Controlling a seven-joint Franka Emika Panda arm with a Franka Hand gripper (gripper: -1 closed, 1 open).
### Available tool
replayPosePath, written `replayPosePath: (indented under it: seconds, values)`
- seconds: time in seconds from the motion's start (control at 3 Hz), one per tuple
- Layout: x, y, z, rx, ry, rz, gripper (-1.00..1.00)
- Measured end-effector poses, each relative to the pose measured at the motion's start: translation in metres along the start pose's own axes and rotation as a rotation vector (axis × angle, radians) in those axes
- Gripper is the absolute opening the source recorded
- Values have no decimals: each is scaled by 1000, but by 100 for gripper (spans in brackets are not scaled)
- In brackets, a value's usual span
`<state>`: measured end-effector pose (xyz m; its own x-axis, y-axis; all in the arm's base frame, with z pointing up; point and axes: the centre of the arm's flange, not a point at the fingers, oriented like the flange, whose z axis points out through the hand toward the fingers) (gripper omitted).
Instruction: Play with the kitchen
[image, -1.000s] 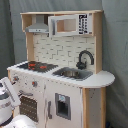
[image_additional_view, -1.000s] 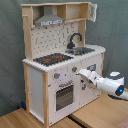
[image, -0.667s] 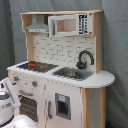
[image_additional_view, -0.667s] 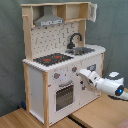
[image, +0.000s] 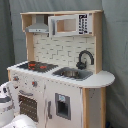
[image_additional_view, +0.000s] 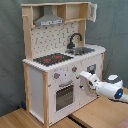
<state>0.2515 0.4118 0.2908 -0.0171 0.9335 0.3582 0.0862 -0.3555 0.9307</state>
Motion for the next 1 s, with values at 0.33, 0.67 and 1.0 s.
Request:
replayPosePath:
  seconds: [0.33, 0.67, 1.0]
  values:
    - [-6, -9, 3, 0, -7, 87, 100]
    - [-14, -10, 13, -7, -30, 179, 100]
    - [-19, -14, 30, -6, -51, 255, 100]
